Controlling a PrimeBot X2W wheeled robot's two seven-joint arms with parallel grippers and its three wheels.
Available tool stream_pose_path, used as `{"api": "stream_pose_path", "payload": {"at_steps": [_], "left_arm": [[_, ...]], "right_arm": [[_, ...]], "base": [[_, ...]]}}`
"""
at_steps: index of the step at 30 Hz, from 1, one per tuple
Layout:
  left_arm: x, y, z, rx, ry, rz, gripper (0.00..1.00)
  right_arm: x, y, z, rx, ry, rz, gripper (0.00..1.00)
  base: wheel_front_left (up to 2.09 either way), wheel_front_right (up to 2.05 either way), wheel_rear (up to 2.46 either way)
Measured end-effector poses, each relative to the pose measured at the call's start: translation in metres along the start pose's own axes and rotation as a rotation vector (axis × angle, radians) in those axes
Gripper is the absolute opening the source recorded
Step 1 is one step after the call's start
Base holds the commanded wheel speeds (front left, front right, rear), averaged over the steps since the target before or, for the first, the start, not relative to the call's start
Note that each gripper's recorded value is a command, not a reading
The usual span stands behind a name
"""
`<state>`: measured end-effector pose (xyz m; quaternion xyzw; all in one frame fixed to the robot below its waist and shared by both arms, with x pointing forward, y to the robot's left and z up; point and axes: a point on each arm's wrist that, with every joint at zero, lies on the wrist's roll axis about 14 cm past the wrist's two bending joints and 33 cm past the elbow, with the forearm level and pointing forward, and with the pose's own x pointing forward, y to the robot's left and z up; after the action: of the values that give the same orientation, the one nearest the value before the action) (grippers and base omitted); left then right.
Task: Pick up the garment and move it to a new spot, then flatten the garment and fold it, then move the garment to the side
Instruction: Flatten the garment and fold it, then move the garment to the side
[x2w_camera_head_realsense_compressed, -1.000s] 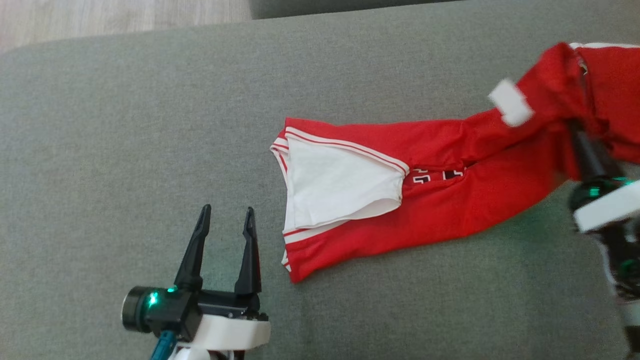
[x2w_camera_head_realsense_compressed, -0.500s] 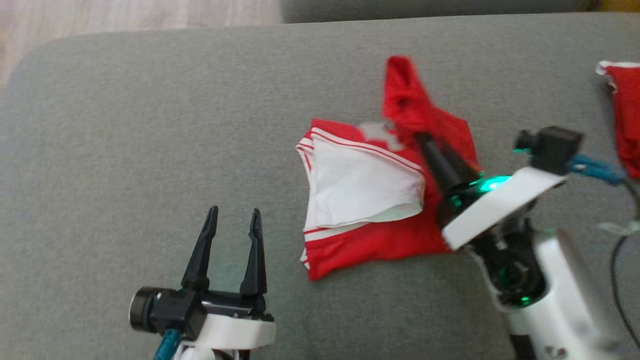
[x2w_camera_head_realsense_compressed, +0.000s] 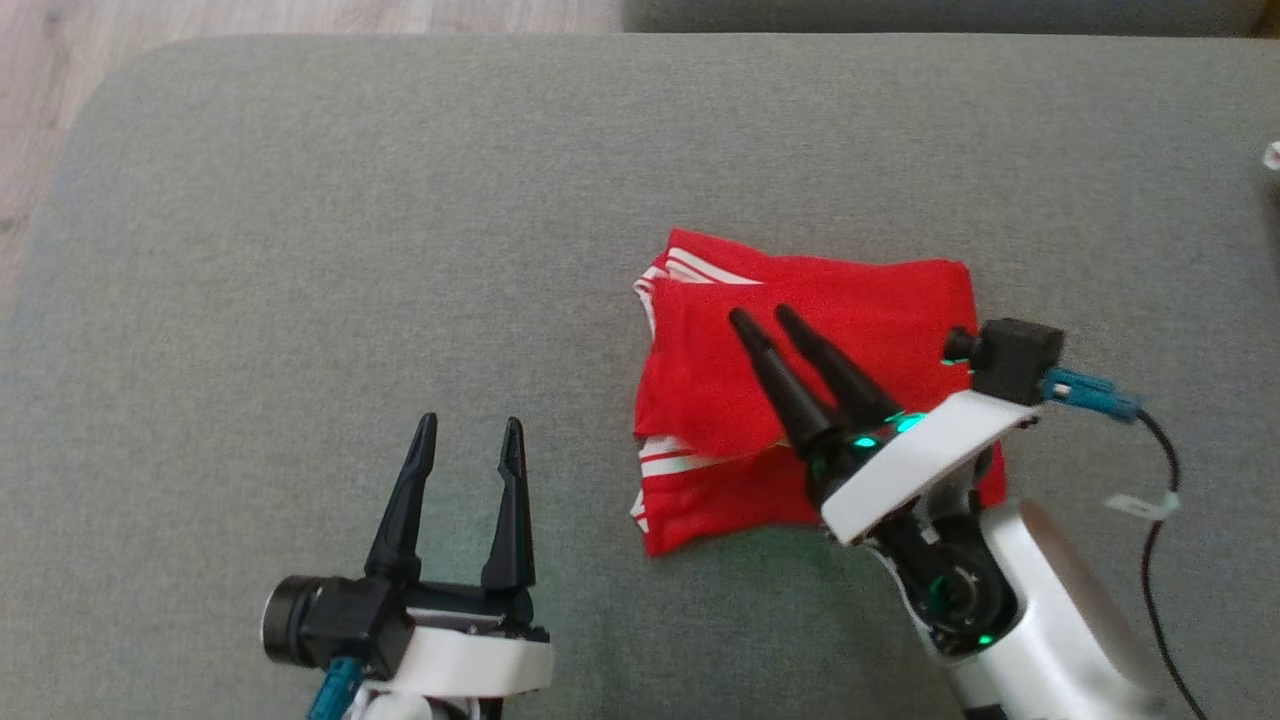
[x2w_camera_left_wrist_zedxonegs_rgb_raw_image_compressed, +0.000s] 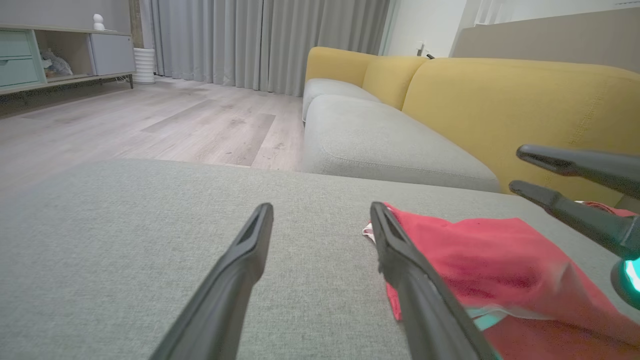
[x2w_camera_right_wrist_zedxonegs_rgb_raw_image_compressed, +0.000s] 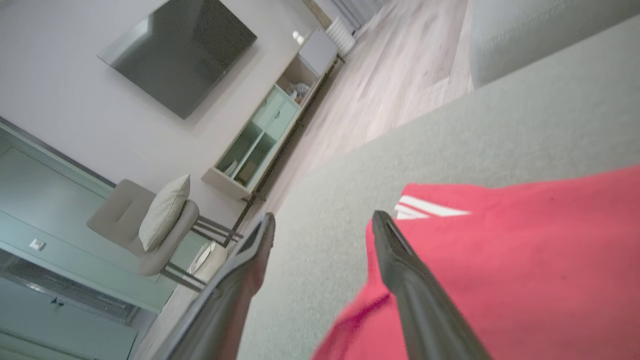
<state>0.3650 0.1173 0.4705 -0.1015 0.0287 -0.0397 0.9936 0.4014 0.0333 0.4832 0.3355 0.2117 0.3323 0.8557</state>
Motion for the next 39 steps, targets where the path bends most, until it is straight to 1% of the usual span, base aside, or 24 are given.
{"api": "stream_pose_path", "payload": {"at_steps": [3,5,7,10,12,14,16,22,25,32,39], "left_arm": [[0.002,-0.003,0.000,-0.009,-0.001,-0.009,1.00],[0.002,-0.006,0.002,-0.009,-0.007,-0.017,1.00],[0.002,-0.006,0.006,-0.008,-0.019,-0.018,1.00],[-0.001,-0.007,0.011,-0.008,-0.035,-0.017,1.00],[-0.007,-0.007,0.010,-0.010,-0.033,-0.016,1.00],[-0.013,-0.006,0.009,-0.010,-0.030,-0.011,1.00],[-0.018,-0.006,0.010,-0.008,-0.031,-0.011,1.00],[-0.036,-0.002,0.011,0.000,-0.040,-0.001,1.00],[-0.048,0.004,0.005,0.010,-0.025,0.016,1.00],[-0.054,0.006,0.008,0.033,-0.039,0.003,1.00],[-0.064,0.014,0.000,0.035,-0.017,0.026,1.00]], "right_arm": [[-0.005,-0.004,0.021,0.002,-0.095,-0.015,1.00],[-0.014,-0.013,0.049,-0.022,-0.195,-0.048,1.00],[-0.031,-0.026,0.082,-0.058,-0.320,-0.096,1.00],[-0.070,-0.050,0.120,-0.157,-0.467,-0.194,1.00],[-0.099,-0.066,0.129,-0.251,-0.516,-0.273,1.00],[-0.122,-0.076,0.124,-0.330,-0.535,-0.332,1.00],[-0.136,-0.081,0.110,-0.392,-0.521,-0.365,1.00],[-0.161,-0.089,0.053,-0.542,-0.365,-0.427,1.00],[-0.171,-0.085,0.041,-0.609,-0.341,-0.448,1.00],[-0.179,-0.080,0.013,-0.593,-0.319,-0.478,1.00],[-0.184,-0.081,0.010,-0.595,-0.323,-0.493,1.00]], "base": [[0.00,0.00,0.00],[0.00,0.00,0.00],[0.00,0.00,0.00],[0.00,0.00,0.00],[0.00,0.00,0.00],[0.00,0.00,0.00],[0.00,0.00,0.00],[0.00,0.00,0.00],[0.00,0.00,0.00],[0.00,0.00,0.00],[0.00,0.00,0.00]]}}
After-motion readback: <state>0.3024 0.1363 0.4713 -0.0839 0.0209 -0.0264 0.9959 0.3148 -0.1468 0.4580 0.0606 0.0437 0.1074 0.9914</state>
